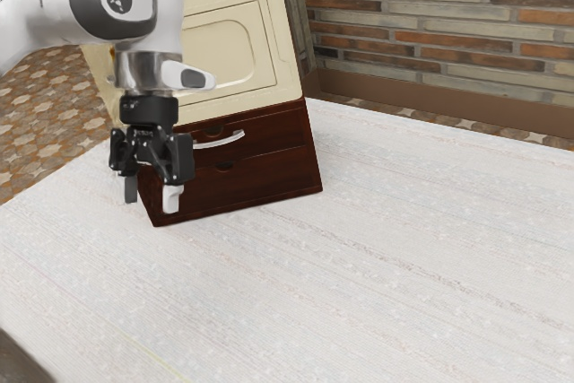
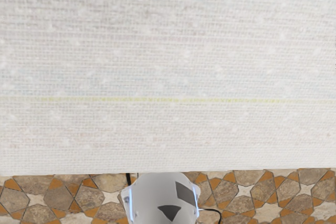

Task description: Pull the drawer handle with one arm to open the drawer

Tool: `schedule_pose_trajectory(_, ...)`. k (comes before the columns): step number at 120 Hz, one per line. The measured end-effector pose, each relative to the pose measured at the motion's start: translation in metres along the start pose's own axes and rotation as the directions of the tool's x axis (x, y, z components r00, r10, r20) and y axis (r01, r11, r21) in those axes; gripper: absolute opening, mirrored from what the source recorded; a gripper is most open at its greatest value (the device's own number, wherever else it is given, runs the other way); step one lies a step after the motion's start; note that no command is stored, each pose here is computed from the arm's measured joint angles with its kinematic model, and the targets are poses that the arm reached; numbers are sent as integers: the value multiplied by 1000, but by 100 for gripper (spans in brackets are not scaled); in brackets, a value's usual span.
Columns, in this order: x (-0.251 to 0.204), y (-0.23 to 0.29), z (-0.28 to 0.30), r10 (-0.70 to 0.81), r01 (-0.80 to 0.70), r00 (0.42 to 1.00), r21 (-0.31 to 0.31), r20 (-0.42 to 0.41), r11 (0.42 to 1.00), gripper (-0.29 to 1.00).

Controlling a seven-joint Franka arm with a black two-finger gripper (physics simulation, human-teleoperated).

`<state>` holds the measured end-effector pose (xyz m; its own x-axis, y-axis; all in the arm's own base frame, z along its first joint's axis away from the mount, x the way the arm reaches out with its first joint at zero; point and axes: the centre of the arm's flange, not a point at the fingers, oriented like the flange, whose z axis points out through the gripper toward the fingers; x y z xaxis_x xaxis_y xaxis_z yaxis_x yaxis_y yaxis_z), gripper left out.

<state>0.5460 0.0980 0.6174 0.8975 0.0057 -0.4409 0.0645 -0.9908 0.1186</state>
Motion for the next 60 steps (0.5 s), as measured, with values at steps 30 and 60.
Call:
schedule_pose_trajectory(30,33,-8,-27,54,-48,953,29,-299,998,70)
schedule_pose_trajectory(60,40,-7,-38,97,-82,918,56,-385,995,70)
